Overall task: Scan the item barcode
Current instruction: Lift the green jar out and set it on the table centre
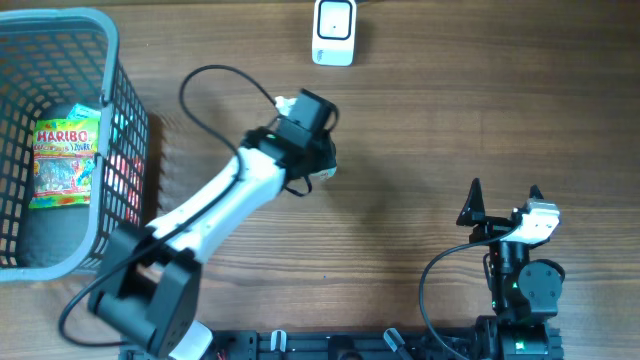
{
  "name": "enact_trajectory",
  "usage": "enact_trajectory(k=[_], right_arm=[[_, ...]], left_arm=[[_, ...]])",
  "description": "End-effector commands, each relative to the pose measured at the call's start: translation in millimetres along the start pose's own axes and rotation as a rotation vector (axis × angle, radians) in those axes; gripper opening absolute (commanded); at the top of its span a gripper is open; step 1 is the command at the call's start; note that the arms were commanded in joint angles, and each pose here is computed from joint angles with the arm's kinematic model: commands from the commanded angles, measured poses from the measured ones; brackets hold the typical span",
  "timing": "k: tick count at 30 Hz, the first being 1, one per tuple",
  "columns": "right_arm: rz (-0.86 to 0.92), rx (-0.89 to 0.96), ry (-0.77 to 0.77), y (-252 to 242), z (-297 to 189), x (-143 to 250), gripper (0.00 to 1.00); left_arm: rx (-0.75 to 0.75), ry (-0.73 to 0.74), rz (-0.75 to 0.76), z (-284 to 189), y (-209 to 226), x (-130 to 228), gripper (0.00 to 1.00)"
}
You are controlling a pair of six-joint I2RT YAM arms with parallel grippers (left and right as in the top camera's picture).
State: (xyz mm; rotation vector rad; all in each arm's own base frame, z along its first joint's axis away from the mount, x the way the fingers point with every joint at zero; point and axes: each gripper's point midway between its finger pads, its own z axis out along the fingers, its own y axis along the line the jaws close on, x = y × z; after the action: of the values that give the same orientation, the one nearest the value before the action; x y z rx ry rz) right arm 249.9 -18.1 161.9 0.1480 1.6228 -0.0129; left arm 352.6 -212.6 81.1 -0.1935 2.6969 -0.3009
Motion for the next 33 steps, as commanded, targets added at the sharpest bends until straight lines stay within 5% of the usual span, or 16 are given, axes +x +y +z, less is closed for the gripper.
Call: enact_trajectory(k=[1, 6, 10, 16, 21, 24, 26, 29, 33], right_arm=[[-0.01, -0.02, 0.005, 3.8, 0.3, 1.4, 1.0], [-0.01, -0.021, 0.005, 3.9, 0.3, 1.3, 1.0], [-0.01, -0.021, 0.006, 3.9, 0.3, 1.4, 1.0], [-0.01, -0.021, 0.006, 3.9, 0.3, 1.4, 1.0], [-0.01, -0.02, 0.005, 3.8, 0.3, 1.4, 1.0], [-0.01, -0.021, 0.005, 3.9, 0.3, 1.3, 0.99], [-0.01, -0.02, 0.005, 3.8, 0.3, 1.3, 1.0], [-0.01, -0.02, 0.005, 3.8, 0.3, 1.4, 1.0], [-0.009, -0.02, 0.005, 3.8, 0.3, 1.3, 1.0]], left_arm=[[-0.177, -0.148, 0.1, 14.7, 13.4, -18.1, 0.44], [-0.188, -0.157, 0.125, 26.9, 11.4, -17.6, 0.62], [-0.154, -0.188, 0.155, 5.2, 0.8, -30.4, 1.0], [-0.049, -0.334, 0.229, -127.4, -36.9, -93.1, 1.0], [-0.033, -0.592, 0.169, -269.3, -1.0, -153.6, 1.0], [-0.197, -0.742, -0.277, -329.9, 115.9, -170.1, 1.0], [-0.292, -0.714, -0.581, -335.6, 188.1, -153.0, 1.0], [-0.388, -0.57, -0.893, -313.7, 266.3, -118.4, 1.0], [-0.417, -0.368, -1.115, -255.9, 336.7, -86.3, 1.0]])
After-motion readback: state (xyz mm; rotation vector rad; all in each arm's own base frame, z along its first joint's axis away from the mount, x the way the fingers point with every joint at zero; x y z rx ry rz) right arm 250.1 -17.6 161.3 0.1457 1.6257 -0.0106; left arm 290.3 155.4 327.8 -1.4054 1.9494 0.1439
